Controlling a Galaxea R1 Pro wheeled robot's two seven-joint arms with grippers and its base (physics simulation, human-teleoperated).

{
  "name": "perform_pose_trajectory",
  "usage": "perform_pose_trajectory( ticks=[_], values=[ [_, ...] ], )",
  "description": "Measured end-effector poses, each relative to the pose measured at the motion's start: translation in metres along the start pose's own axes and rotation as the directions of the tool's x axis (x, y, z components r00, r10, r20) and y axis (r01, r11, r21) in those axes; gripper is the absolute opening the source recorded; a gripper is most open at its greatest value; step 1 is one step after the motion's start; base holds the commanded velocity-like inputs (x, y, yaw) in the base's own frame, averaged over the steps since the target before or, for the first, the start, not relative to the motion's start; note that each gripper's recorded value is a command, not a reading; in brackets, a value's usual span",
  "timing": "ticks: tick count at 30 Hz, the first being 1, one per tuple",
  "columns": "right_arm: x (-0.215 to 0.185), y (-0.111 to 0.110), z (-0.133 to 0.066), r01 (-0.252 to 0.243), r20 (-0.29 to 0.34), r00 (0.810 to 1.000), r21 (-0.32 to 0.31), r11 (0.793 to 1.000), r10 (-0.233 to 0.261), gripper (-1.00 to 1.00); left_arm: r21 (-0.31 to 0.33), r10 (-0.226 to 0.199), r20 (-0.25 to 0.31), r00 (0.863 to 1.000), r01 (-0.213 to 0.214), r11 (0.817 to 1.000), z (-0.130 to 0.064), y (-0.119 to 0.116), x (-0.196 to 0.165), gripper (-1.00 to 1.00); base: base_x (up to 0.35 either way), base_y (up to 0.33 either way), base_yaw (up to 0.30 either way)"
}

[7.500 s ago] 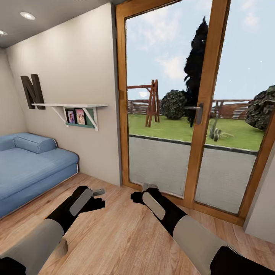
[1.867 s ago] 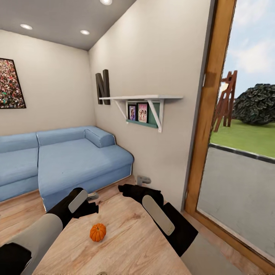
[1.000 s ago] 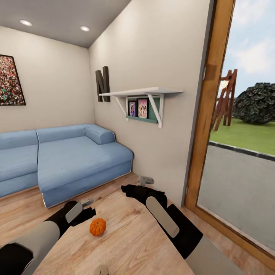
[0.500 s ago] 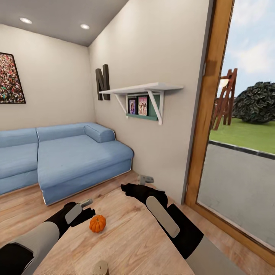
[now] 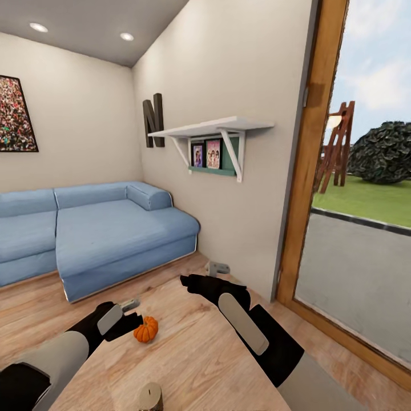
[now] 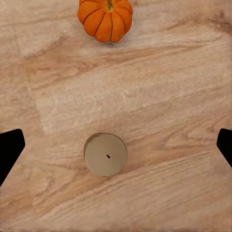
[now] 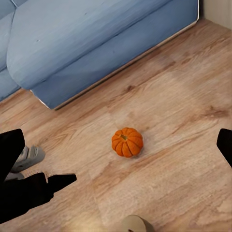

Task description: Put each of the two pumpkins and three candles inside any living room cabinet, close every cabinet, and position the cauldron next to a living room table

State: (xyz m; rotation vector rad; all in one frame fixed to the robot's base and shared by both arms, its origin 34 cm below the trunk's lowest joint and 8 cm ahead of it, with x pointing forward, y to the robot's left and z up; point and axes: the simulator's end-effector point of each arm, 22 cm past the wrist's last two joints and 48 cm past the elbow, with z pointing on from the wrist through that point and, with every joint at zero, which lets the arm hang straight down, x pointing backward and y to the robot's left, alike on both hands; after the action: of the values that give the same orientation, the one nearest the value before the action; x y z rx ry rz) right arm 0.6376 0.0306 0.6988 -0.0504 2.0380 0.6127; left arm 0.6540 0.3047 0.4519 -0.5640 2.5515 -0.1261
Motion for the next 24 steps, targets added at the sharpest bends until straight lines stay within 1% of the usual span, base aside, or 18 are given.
perform_pose_trajectory(
  ticks=[12, 24],
  values=[
    [0.027, -0.009, 0.005, -0.001, 0.000, 1.000, 0.001, 1.000, 0.001, 1.00, 0.002, 0.008, -0.038, 0.999, -0.007, 1.000, 0.019, 0.008, 0.027, 1.00, 0.000, 0.000, 0.000],
    [0.047, -0.023, 0.023, -0.021, -0.044, 0.999, 0.013, 1.000, 0.021, 1.00, -0.018, 0.012, -0.089, 0.996, -0.014, 1.000, 0.041, 0.015, 0.046, 1.00, 0.000, 0.000, 0.000]
  ],
)
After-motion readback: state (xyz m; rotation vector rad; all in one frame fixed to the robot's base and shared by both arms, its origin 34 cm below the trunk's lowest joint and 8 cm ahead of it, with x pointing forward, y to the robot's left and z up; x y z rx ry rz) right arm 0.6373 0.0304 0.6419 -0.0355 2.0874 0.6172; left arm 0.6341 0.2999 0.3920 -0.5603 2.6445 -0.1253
